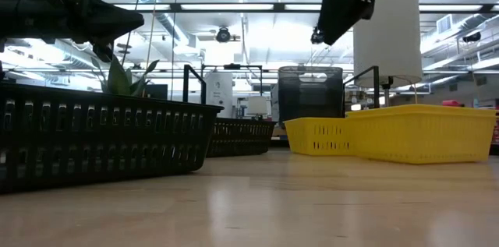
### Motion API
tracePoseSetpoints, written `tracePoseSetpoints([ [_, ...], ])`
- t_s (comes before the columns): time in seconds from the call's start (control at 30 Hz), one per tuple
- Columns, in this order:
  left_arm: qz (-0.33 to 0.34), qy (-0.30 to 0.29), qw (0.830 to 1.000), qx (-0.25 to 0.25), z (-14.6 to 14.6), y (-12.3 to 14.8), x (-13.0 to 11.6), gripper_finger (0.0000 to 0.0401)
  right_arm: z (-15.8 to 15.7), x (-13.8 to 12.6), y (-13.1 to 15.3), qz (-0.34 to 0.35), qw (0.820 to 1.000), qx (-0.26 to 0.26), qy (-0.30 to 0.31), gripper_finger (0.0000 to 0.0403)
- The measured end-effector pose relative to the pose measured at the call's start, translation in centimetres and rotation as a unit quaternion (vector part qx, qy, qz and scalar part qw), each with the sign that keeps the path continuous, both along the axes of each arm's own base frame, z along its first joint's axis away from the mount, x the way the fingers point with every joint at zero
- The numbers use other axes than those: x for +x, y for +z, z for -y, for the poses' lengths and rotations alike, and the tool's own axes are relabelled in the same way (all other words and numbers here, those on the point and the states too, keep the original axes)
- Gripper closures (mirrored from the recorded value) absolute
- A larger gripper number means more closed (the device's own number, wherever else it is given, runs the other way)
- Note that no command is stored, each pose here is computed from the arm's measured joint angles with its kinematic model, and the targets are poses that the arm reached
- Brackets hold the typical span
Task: Stack baskets on shelf by color
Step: Stack the top yellow bin on the bottom yellow bins
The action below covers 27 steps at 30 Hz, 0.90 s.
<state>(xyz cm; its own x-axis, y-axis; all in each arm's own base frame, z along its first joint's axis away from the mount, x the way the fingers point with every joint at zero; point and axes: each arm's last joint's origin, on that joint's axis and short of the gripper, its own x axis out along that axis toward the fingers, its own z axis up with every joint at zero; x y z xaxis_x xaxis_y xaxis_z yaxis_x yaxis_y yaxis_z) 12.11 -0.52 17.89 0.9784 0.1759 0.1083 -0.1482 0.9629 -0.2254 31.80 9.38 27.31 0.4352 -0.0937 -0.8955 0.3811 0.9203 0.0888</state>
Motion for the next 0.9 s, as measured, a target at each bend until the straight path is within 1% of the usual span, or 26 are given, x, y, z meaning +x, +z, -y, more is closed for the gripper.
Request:
tracePoseSetpoints([
  [0.13,0.0,0.0,1.0,0.0,0.0,0.0,0.0,0.0368,-0.1,0.1,0.1,0.007,1.0,0.004,0.003,0.0211],
  [0.27,0.0,0.0,1.0,0.0,0.0,0.0,0.0,0.0371,-0.2,0.4,0.2,0.019,1.0,-0.001,0.02,0.0211],
  [0.43,0.0,0.0,1.0,0.0,0.0,0.0,0.0,0.0365,-0.2,0.7,0.3,0.036,0.999,-0.006,0.036,0.0212],
  [0.5,0.0,0.0,1.0,0.0,0.0,0.0,0.0,0.0363,-0.3,0.8,0.4,0.046,0.998,-0.016,0.035,0.0212],
  [0.57,0.0,0.0,1.0,0.0,0.0,0.0,0.0,0.0361,-0.4,1.3,0.3,0.06,0.997,-0.024,0.031,0.0212],
  [0.7,0.0,0.0,1.0,0.0,0.0,0.0,0.0,0.0362,-1.0,2.3,-0.6,0.074,0.996,-0.025,0.043,0.0212],
  [0.77,0.0,0.0,1.0,0.0,0.0,0.0,0.0,0.0365,-1.2,2.6,-1.1,0.07,0.996,-0.029,0.05,0.0213],
  [0.9,-0.002,0.0,1.0,0.0,0.0,0.0,0.0,0.0371,-1.2,2.7,-1.2,0.073,0.995,-0.03,0.053,0.0213],
])
